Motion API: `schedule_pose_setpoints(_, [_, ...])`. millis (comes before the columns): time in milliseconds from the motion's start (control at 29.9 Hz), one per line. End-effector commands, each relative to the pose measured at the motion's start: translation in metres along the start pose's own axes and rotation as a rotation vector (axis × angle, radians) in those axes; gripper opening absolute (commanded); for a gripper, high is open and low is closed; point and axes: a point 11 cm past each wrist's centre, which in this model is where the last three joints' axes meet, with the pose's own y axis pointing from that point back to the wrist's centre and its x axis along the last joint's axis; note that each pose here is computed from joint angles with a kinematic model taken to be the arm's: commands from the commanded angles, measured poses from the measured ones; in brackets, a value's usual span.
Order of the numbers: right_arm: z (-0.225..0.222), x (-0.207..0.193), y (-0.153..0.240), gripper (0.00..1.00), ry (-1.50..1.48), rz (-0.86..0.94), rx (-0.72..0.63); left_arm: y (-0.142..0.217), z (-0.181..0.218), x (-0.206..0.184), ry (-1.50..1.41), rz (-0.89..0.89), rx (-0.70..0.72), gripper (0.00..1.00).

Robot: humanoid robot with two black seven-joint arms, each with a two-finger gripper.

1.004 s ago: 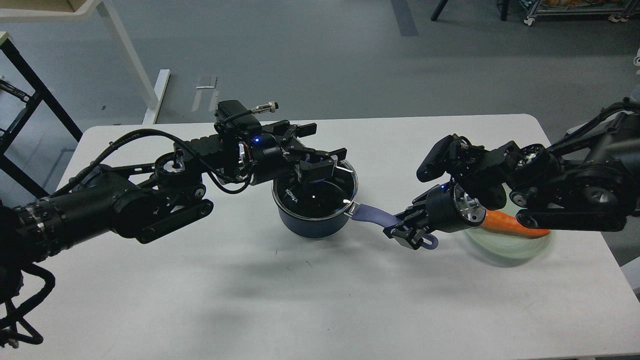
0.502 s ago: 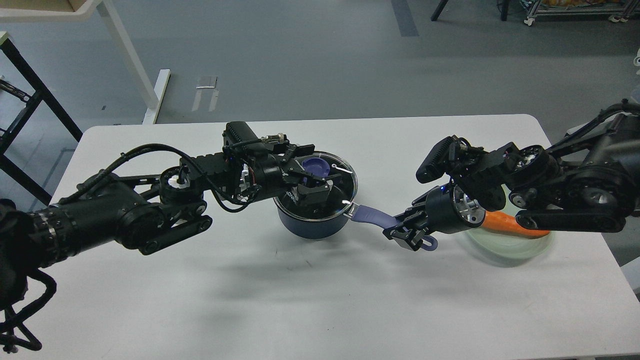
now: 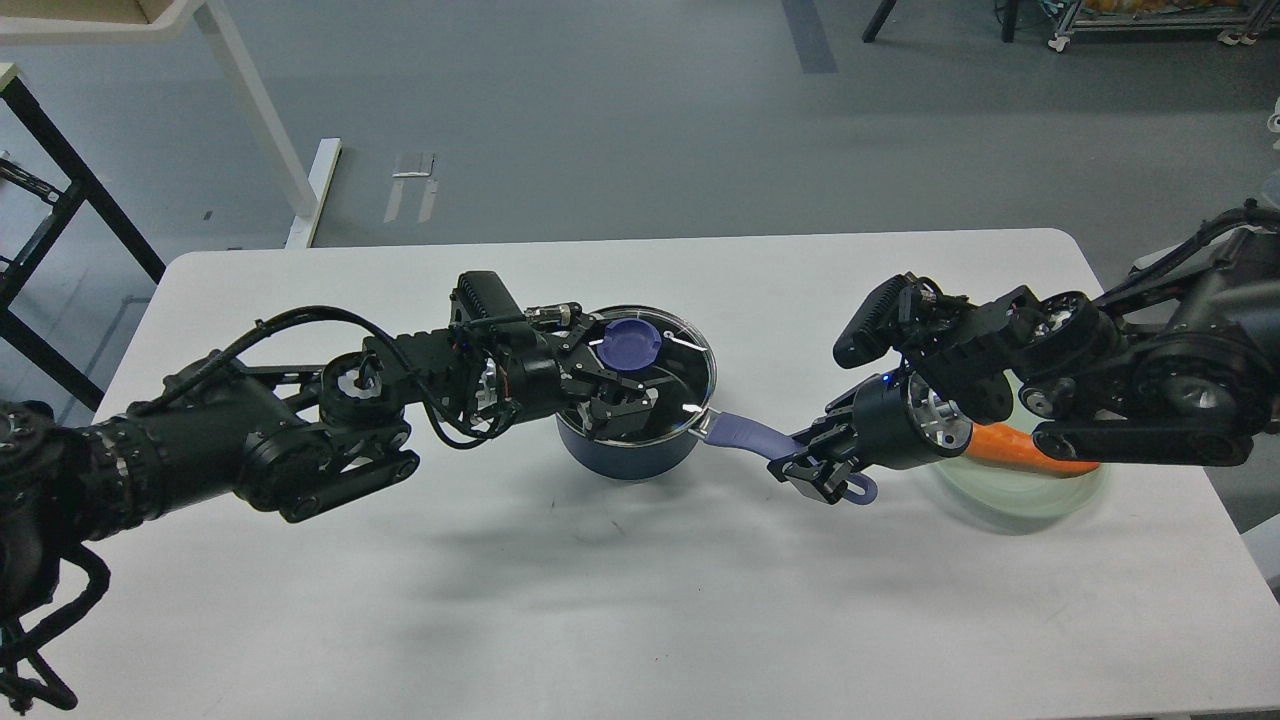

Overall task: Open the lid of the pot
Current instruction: 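Close the left gripper on the purple lid knob, then lift the glass lid off the pot with the left gripper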

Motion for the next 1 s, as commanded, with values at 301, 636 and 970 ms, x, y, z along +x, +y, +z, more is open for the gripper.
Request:
schedule_pose_setpoints(301, [0.001,0.002,0.001,0.26,0.003,0.004,-0.003,0.005,-0.004,0.009,0.004,0.019,-0.01,0.55])
schedule_pose_setpoints(636, [0.003,0.001,0.003,0.27,-0.006,0.008,-0.01,0.032,-0.033,0.028,0.03,0.057,0.063,0.51])
schedule_pose_setpoints(970, [0.005,0.0,0.005,0.27,-0.014,0.013,-0.012,0.157,-0.112,0.021,0.16,0.162,0.357,0.51])
